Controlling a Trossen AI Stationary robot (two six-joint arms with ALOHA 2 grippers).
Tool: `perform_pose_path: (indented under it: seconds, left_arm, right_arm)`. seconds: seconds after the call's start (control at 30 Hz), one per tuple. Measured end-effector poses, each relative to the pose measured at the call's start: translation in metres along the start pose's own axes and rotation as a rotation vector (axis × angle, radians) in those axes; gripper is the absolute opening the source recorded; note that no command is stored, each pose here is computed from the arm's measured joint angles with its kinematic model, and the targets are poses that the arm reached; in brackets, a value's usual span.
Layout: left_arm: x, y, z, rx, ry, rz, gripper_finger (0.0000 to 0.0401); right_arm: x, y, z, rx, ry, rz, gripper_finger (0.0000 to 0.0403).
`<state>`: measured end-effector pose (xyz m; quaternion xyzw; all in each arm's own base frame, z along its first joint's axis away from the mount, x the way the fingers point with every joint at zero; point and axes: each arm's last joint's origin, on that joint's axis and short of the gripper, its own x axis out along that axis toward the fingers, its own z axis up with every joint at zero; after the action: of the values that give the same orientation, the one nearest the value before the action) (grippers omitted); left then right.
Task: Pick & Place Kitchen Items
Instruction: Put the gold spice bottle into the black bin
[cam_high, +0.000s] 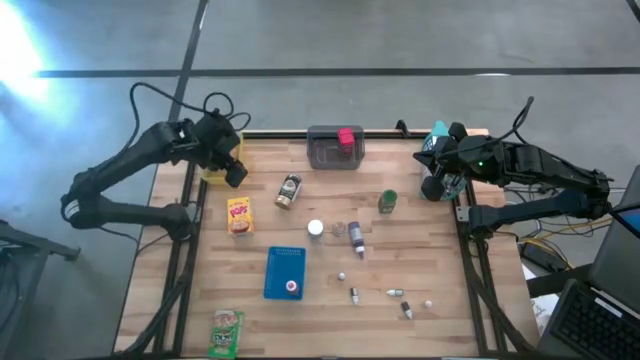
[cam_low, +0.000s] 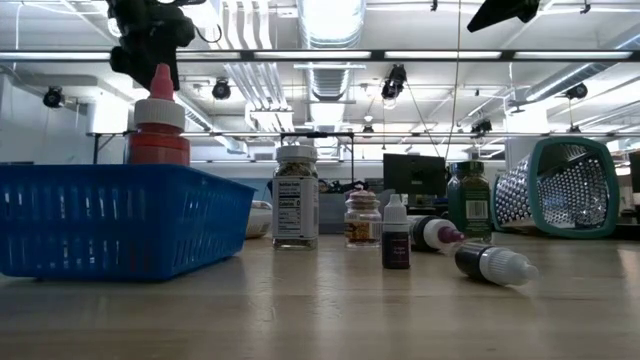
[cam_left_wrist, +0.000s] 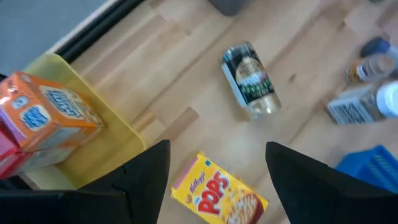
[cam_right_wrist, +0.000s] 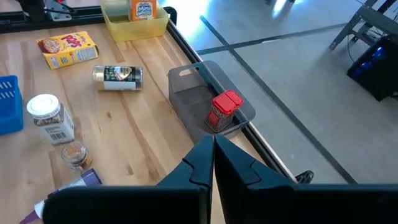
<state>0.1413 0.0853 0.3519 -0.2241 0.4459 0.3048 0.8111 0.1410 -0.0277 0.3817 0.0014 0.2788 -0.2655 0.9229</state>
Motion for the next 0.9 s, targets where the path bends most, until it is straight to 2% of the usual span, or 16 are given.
perform_pose_path:
  seconds: [0.2, 0.4, 0.5, 0.63, 0.8, 0.9]
  left_arm:
    - [-0.001, -0.009, -0.01, -0.056, 0.075, 0.014, 0.0268]
    - [-0.004, -0.015, -0.026, -0.205, 0.126, 0.184, 0.0268]
    - [-0.006, -0.018, -0.031, -0.264, 0.121, 0.232, 0.0268]
    - [-0.004, -0.028, -0.03, -0.253, 0.082, 0.208, 0.0268]
    - [0.004, -0.042, -0.019, -0.232, 0.019, 0.145, 0.0268]
    - [0.013, -0.048, -0.011, -0.231, -0.014, 0.142, 0.0268]
  right_arm:
    - [0.0, 0.0, 0.0, -0.005, 0.0, 0.0, 0.0008]
    - [0.0, 0.0, 0.0, -0.011, 0.001, 0.0, 0.0008]
    - [0.0, 0.0, 0.0, -0.002, 0.0, 0.0, 0.0008]
    - [0.0, 0.0, 0.0, -0.008, 0.0, 0.0, 0.0008]
    - [0.0, 0.0, 0.0, 0.0, 0.0, 0.0, 0.0008]
    - [0.0, 0.0, 0.0, -0.005, 0.0, 0.0, 0.0008]
